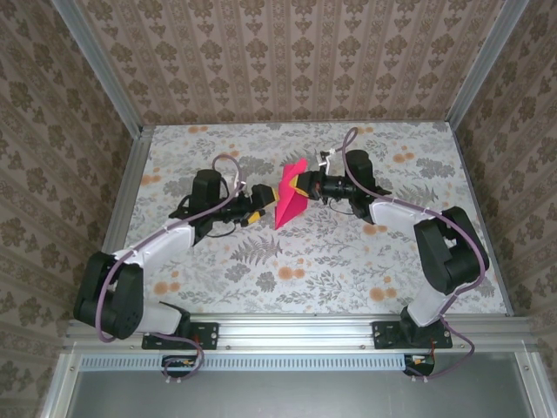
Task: Fold a paper plane with a square sheet of paper (pick it up from the middle)
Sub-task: Turn over the paper at the center of the table.
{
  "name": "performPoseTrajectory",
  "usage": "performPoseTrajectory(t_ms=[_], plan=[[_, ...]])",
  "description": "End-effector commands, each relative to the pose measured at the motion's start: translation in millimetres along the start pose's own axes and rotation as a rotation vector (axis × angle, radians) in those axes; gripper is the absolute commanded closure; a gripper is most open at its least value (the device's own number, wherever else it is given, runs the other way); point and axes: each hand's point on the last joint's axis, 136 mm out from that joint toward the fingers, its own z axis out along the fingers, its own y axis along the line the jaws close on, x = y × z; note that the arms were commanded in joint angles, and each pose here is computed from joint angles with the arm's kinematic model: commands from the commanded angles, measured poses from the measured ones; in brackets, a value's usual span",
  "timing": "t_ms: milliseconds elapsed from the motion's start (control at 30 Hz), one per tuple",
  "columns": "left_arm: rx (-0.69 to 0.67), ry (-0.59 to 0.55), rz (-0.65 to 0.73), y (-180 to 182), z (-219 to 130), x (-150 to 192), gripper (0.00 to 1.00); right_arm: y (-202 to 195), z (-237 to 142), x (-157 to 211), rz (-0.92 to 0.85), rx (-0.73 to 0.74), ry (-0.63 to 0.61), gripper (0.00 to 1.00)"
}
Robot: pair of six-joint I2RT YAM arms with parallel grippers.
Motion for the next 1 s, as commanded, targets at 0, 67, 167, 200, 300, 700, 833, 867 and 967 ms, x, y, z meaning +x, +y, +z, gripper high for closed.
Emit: performPoseTrajectory(t_ms=[0, 67, 167, 200, 300, 700, 833, 867, 967], plan=[[0.108, -0.013, 0.055, -32.1, -0.7, -9.7, 0.0, 49.1, -1.6, -2.5, -0.017, -0.139, 0.022, 0.91], [0.141, 0.018, 0.062, -40.8, 6.9, -0.1, 0.0, 54.9, -1.5, -2.1, -0.017, -0.15, 0.027, 0.91], [0.17, 0.024, 0.073, -48.8, 10.2, 1.4, 0.05, 54.6, -0.9, -1.2, -0.004, -0.147, 0.033, 0.91], [0.182, 0.022, 0.079, -52.1, 10.8, 1.3, 0.08, 54.2, -0.7, -1.3, 0.002, -0.147, 0.032, 0.91], [0.21, 0.001, 0.095, -58.6, 8.7, -1.0, 0.2, 51.2, -0.1, -0.4, 0.014, -0.14, 0.034, 0.9], [0.179, -0.031, 0.129, -54.7, 5.3, -4.0, 0.53, 35.5, 2.7, 4.7, 0.048, -0.1, 0.057, 0.91], [0.193, -0.034, 0.155, -58.6, 4.8, -4.8, 0.69, 32.9, 2.5, 4.9, 0.05, -0.09, 0.059, 0.9], [0.194, -0.037, 0.158, -59.5, 4.1, -5.8, 0.71, 32.1, 2.3, 5.1, 0.052, -0.087, 0.059, 0.89], [0.192, -0.038, 0.163, -59.7, 3.9, -6.0, 0.75, 33.9, 1.3, 4.9, 0.047, -0.087, 0.058, 0.88]])
